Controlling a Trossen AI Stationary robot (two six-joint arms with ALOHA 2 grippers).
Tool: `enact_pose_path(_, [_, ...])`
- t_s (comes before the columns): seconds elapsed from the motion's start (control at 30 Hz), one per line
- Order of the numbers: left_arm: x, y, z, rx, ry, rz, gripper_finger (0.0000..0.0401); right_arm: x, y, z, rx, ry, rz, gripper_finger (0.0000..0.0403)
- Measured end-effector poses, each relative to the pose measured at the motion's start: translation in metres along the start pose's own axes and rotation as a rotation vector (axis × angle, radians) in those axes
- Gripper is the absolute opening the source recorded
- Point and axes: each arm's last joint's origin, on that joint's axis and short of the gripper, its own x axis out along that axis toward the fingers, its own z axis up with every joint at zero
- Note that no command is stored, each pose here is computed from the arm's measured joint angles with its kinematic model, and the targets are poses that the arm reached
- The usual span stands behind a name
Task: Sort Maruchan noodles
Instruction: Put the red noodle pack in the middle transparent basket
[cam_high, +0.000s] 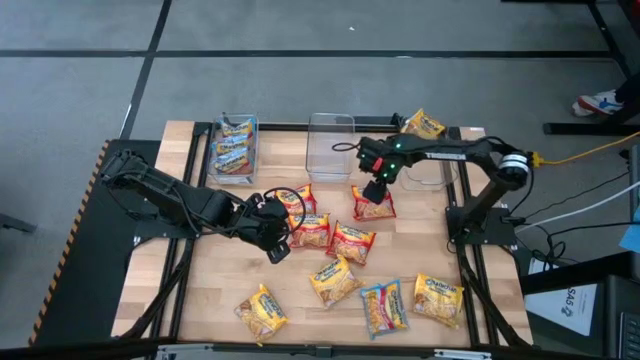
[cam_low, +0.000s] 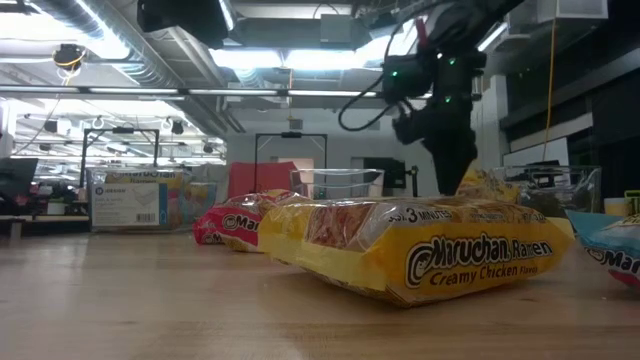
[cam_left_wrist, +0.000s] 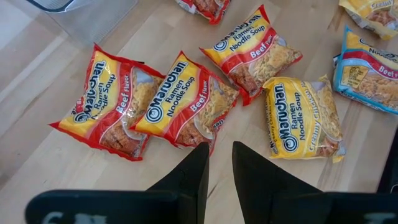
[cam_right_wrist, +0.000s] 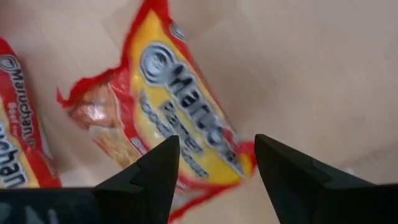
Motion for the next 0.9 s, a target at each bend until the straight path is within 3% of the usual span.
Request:
enact_pose_path(0.13, [0.000, 0.000, 0.000, 0.000, 0.000, 0.000, 0.0065, 0.014, 0.006, 0.004, -0.012, 0.033, 0.074, 0.0214])
enact_pose_path(0.3, [0.000, 0.000, 0.000, 0.000, 0.001, -0.001, 0.0065, 0.032, 0.011, 0.005, -0.019, 0.095, 0.067, 0.0204])
enact_pose_path(0.43, [0.000, 0.000, 0.000, 0.000, 0.001, -0.001, 0.0065, 0.032, 0.014, 0.004, -0.023, 0.103, 0.084, 0.0152])
enact_pose_path(0.67, [0.000, 0.000, 0.000, 0.000, 0.000, 0.001, 0.0065, 0.018, 0.017, 0.000, 0.015, 0.094, 0.149, 0.0015])
enact_pose_path(0.9, [0.000, 0.000, 0.000, 0.001, 0.000, 0.002, 0.0065, -0.014, 0.018, -0.010, 0.043, 0.054, 0.171, 0.0004])
